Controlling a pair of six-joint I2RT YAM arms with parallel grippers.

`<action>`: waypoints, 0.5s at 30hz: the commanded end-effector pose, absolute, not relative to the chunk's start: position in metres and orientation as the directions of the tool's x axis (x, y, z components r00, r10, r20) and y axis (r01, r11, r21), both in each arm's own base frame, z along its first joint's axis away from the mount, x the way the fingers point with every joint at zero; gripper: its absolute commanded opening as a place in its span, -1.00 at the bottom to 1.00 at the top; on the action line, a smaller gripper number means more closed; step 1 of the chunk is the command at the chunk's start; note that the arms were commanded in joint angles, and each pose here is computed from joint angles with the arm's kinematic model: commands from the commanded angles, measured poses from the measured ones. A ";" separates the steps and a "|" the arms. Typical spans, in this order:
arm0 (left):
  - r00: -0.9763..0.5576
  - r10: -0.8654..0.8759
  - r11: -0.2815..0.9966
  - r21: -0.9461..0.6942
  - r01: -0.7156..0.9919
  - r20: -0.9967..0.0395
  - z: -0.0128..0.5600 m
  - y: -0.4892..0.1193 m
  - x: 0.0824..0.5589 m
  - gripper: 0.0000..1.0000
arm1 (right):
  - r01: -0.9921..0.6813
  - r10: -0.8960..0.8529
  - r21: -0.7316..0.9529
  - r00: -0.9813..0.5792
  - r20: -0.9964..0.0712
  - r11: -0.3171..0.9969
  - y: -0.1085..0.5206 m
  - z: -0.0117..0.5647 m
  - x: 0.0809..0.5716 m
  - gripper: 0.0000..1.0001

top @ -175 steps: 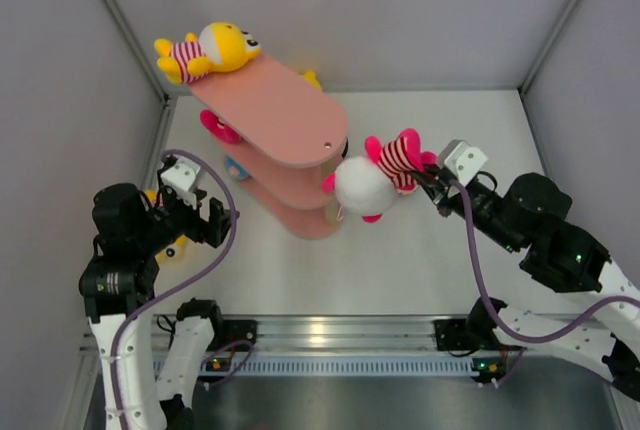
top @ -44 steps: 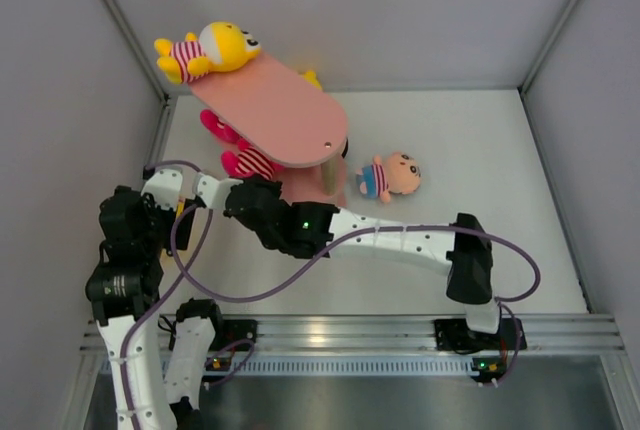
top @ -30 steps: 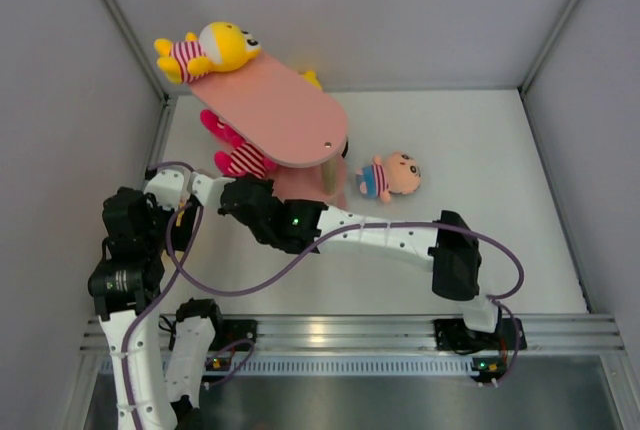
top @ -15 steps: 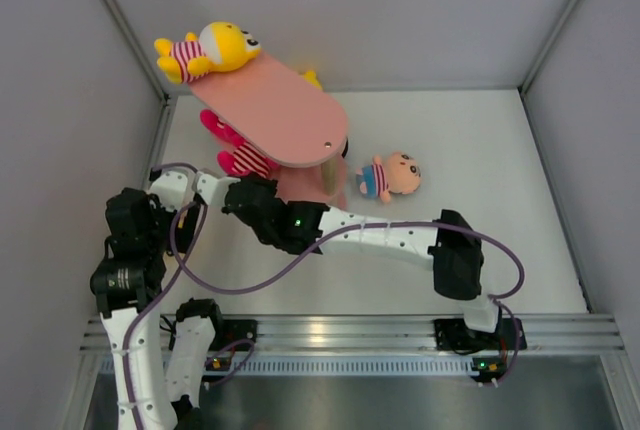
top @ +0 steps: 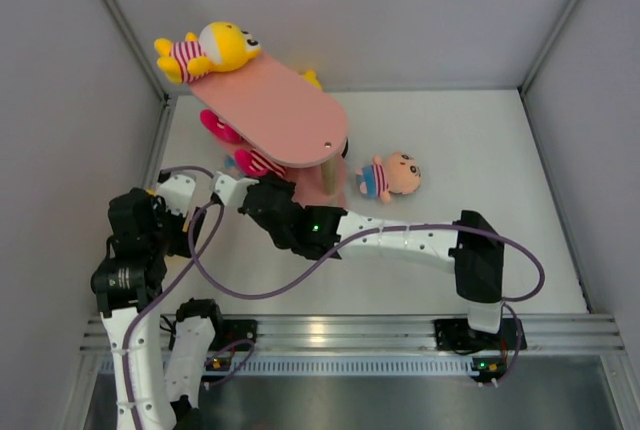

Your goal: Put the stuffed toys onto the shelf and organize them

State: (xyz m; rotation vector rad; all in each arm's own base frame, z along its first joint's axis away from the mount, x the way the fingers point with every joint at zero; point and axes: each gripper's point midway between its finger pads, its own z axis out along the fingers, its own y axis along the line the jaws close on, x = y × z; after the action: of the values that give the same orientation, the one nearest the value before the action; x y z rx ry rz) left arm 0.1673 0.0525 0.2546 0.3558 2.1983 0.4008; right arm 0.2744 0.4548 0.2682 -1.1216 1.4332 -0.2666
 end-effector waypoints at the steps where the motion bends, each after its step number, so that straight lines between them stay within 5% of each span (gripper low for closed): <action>1: -0.451 0.362 0.918 0.396 0.021 -0.816 0.297 0.049 0.176 0.82 | -0.362 -0.875 -0.825 0.047 -0.482 0.435 0.389 0.239 0.316 -0.88; 3: -0.452 0.361 0.918 0.395 0.019 -0.816 0.297 0.050 0.176 0.83 | -0.370 -0.885 -0.833 0.056 -0.462 0.411 0.389 0.236 0.316 -0.75; 8: -0.449 0.363 0.919 0.393 0.028 -0.816 0.297 0.048 0.176 0.83 | -0.382 -0.891 -0.833 0.051 -0.450 0.399 0.387 0.234 0.314 0.00; 11: -0.453 0.363 0.921 0.389 0.040 -0.814 0.292 0.047 0.177 0.83 | -0.407 -0.874 -0.810 0.053 -0.483 0.423 0.389 0.235 0.309 0.22; 15: -0.456 0.364 0.920 0.390 0.041 -0.812 0.289 0.047 0.176 0.83 | -0.430 -0.856 -0.790 0.073 -0.512 0.437 0.395 0.241 0.301 0.27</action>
State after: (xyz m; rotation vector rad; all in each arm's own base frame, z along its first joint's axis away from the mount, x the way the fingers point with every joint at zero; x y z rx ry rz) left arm 0.1674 0.0513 0.2708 0.2892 2.1123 0.4000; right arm 0.3131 0.3982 0.2430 -1.1296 1.5285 -0.4870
